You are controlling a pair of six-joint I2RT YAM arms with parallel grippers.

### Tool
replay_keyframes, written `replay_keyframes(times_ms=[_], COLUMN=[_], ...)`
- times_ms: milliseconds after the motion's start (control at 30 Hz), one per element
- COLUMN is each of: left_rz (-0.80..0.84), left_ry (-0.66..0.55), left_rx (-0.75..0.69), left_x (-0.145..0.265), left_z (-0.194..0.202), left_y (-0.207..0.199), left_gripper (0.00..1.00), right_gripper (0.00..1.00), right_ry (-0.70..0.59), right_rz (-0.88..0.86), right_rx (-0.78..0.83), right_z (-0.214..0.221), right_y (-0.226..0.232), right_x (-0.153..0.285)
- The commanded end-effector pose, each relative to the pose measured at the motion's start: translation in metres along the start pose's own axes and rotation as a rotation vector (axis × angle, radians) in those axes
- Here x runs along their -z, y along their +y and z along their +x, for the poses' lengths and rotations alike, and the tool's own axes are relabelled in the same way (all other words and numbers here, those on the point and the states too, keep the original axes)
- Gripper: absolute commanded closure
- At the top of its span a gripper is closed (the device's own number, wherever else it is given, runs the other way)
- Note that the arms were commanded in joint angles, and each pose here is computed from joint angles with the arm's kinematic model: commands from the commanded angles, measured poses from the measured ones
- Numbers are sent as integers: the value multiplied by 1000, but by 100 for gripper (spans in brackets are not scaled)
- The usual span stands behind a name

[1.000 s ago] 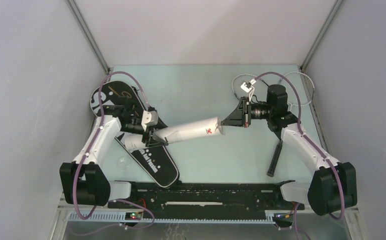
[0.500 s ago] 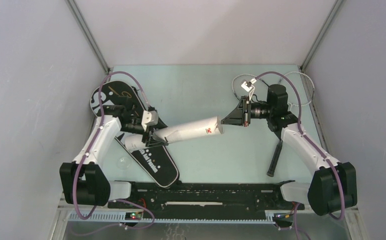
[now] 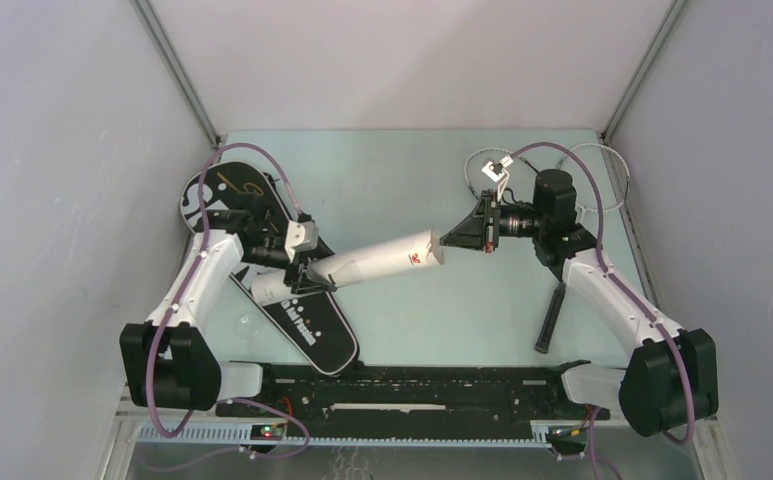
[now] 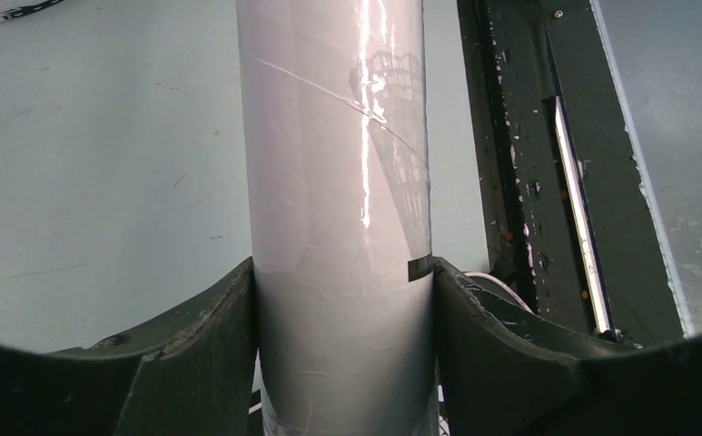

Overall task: Pack up the badminton gear
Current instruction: Close the lid on the shuttle tube.

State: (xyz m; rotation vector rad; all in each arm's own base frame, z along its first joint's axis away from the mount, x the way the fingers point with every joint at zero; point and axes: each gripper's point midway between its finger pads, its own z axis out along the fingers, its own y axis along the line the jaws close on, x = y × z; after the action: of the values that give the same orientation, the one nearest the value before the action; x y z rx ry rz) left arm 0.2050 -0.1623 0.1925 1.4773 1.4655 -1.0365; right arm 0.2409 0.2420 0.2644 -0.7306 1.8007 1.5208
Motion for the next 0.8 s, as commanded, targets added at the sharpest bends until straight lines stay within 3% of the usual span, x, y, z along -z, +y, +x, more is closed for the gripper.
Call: replay_keyframes(times_ms=[0, 300, 633, 767], left_rz=[23, 24, 24, 21], left_ry=[-95, -94, -87, -74], left_rx=[-64, -67, -67, -68], left_x=[-4, -4, -4, -4], left_z=[-33, -34, -33, -30], left_y=[0, 0, 0, 1], left_gripper=[62, 62, 62, 62], right_gripper=[95, 74, 72, 64], right_ry=[-15, -3, 3, -4], right_rz=[0, 31, 35, 50], right_rx=[51, 63, 93, 109], right_z=[-4, 0, 1, -4], right_y=[6, 3, 5, 4], right_x=[-4, -5, -1, 11])
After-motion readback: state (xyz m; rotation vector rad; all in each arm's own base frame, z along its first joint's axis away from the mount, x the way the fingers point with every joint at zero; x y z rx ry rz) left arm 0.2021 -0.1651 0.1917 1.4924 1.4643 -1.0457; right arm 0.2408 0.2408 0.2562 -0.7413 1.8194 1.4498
